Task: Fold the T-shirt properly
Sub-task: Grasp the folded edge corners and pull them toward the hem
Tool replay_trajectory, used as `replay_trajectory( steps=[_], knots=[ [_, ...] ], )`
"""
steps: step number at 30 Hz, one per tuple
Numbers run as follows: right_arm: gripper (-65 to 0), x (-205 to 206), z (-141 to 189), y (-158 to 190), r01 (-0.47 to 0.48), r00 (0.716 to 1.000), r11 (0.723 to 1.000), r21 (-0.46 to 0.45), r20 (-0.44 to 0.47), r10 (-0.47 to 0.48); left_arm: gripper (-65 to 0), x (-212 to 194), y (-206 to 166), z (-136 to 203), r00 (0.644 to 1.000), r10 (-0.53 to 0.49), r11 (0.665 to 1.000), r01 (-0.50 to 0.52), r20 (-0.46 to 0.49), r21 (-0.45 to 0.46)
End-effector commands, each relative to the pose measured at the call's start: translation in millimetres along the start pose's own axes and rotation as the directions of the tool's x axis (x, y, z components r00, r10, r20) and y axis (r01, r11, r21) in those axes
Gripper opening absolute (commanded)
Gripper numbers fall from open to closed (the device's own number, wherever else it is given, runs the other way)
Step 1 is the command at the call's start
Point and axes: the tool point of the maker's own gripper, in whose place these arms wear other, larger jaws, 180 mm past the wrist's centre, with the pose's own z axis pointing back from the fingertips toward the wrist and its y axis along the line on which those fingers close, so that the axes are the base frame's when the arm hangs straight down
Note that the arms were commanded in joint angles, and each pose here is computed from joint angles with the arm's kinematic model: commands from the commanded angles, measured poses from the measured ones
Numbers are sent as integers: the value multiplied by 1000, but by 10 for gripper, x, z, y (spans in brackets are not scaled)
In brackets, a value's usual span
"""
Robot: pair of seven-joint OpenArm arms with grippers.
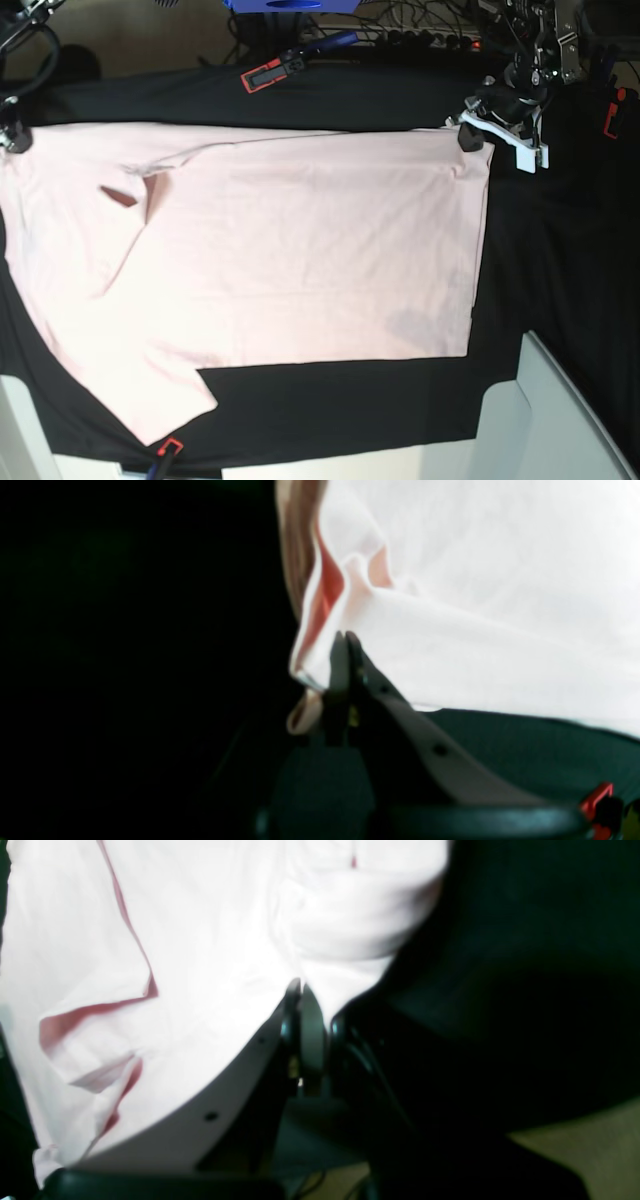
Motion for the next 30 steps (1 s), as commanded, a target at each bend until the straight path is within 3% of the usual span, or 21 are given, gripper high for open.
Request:
replay_trajectory(
  steps=[1, 16, 30],
  knots=[
    [-649, 224, 102, -36, -23, 999, 1000, -11, 46, 24, -650, 93, 58, 50, 1000, -14, 1000, 14, 28, 17],
    [-649, 47, 266, 65, -100, 995, 994, -47, 9, 100, -650, -53, 262, 212, 1000, -25, 998, 25, -2, 61],
    [-649, -122, 291, -26, -90, 996, 994, -64, -19, 88, -650, -48, 387, 354, 999, -44, 995, 44, -3, 91]
  ],
)
